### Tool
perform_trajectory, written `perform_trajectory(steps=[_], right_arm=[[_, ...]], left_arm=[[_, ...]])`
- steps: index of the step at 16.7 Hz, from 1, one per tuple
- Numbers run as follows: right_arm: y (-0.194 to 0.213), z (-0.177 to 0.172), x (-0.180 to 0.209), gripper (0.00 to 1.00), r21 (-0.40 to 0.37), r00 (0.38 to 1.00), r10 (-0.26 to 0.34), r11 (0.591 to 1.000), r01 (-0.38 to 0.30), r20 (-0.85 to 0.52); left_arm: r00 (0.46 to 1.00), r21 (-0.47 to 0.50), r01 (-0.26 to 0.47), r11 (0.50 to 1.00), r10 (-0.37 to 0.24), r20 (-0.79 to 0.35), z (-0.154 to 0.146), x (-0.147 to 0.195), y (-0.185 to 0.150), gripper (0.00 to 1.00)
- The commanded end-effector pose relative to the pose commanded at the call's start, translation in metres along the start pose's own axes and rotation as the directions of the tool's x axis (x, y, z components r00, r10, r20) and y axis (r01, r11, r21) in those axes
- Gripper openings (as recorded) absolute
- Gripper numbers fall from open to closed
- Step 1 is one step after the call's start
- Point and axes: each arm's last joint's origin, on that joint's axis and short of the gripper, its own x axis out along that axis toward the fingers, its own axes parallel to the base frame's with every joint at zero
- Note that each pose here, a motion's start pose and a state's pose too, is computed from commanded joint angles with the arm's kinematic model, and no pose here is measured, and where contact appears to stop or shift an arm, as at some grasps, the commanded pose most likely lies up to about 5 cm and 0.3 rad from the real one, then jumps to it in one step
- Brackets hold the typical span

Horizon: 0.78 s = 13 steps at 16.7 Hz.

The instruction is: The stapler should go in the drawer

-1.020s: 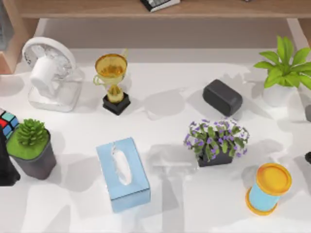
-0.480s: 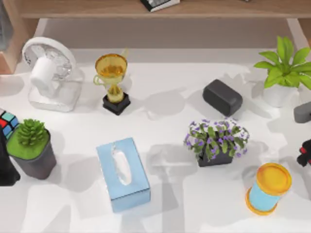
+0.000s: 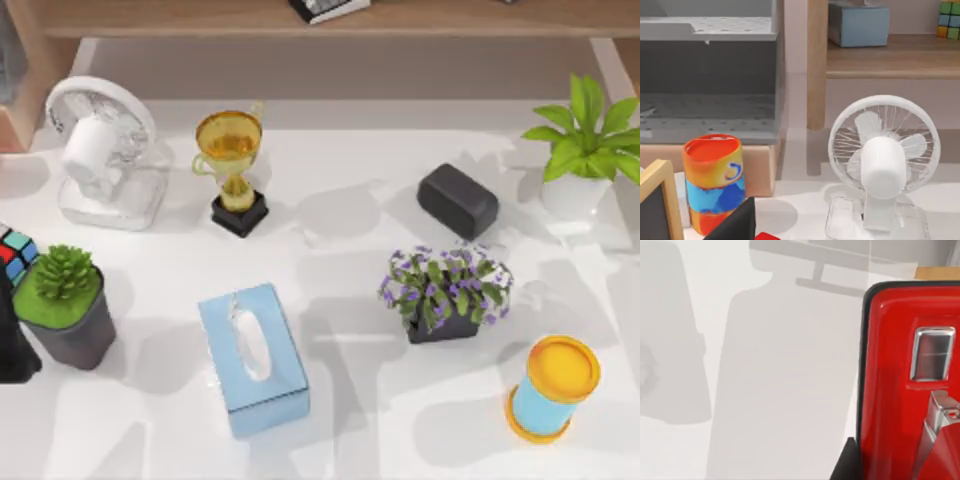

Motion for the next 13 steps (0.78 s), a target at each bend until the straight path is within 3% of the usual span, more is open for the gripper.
perform_trajectory(steps=[3, 6, 10, 13], right_arm=[[-0.035, 0.031, -0.036, 0.00, 0.105, 0.995, -0.066, 0.993, 0.059, 0.068], [-0.077, 0.065, -0.047, 0.00, 0.183, 0.988, -0.110, 0.979, 0.090, 0.105], [-0.137, 0.095, -0.011, 0.00, 0.227, 0.993, -0.098, 0.970, 0.082, 0.061], [-0.171, 0.102, 0.042, 0.00, 0.226, 0.999, -0.028, 0.974, 0.033, -0.025]], left_arm=[[1.000, 0.000, 0.000, 1.000, 0.000, 0.000, 0.000, 0.000, 0.000, 1.00], [1.000, 0.000, 0.000, 1.000, 0.000, 0.000, 0.000, 0.000, 0.000, 1.00], [1.000, 0.000, 0.000, 1.000, 0.000, 0.000, 0.000, 0.000, 0.000, 1.00], [1.000, 0.000, 0.000, 1.000, 0.000, 0.000, 0.000, 0.000, 0.000, 1.00]])
